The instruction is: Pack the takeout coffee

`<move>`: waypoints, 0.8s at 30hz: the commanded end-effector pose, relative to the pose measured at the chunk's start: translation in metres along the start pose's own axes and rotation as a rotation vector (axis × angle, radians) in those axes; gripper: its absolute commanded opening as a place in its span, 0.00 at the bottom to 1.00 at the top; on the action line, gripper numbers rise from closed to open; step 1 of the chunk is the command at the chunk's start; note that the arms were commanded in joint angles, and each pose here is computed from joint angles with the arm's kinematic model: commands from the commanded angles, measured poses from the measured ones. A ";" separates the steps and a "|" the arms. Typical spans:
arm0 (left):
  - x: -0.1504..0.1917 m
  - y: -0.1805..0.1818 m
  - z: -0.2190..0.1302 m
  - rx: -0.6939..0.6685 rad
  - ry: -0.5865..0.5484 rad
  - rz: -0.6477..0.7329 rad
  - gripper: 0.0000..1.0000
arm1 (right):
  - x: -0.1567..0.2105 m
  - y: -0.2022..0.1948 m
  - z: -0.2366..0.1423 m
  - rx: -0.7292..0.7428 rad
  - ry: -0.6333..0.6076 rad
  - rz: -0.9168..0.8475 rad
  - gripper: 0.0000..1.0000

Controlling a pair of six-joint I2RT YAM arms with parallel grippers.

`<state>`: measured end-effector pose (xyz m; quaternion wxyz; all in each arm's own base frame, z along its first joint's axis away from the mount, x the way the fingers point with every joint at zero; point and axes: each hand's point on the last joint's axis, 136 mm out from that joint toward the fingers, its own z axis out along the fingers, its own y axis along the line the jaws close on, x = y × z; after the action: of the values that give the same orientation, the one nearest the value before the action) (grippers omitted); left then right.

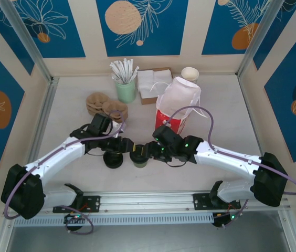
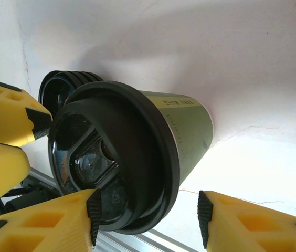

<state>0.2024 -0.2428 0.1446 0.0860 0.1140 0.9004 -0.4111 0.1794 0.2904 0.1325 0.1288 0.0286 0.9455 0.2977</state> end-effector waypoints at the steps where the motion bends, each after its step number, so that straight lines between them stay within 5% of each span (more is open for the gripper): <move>1: -0.006 -0.011 -0.010 -0.018 -0.017 0.042 0.50 | -0.007 0.012 -0.016 -0.026 -0.023 -0.024 0.55; 16: -0.055 -0.054 -0.077 -0.103 -0.276 0.154 0.55 | -0.011 0.073 -0.079 -0.228 -0.017 -0.143 0.56; 24: -0.093 -0.034 -0.141 -0.338 -0.611 0.071 0.57 | -0.018 0.098 -0.135 -0.298 -0.064 -0.202 0.56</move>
<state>0.2565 -0.2009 0.2649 0.3172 0.0654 0.8906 -0.3192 0.1691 0.3032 0.2715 0.1815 -0.0507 0.8929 0.4090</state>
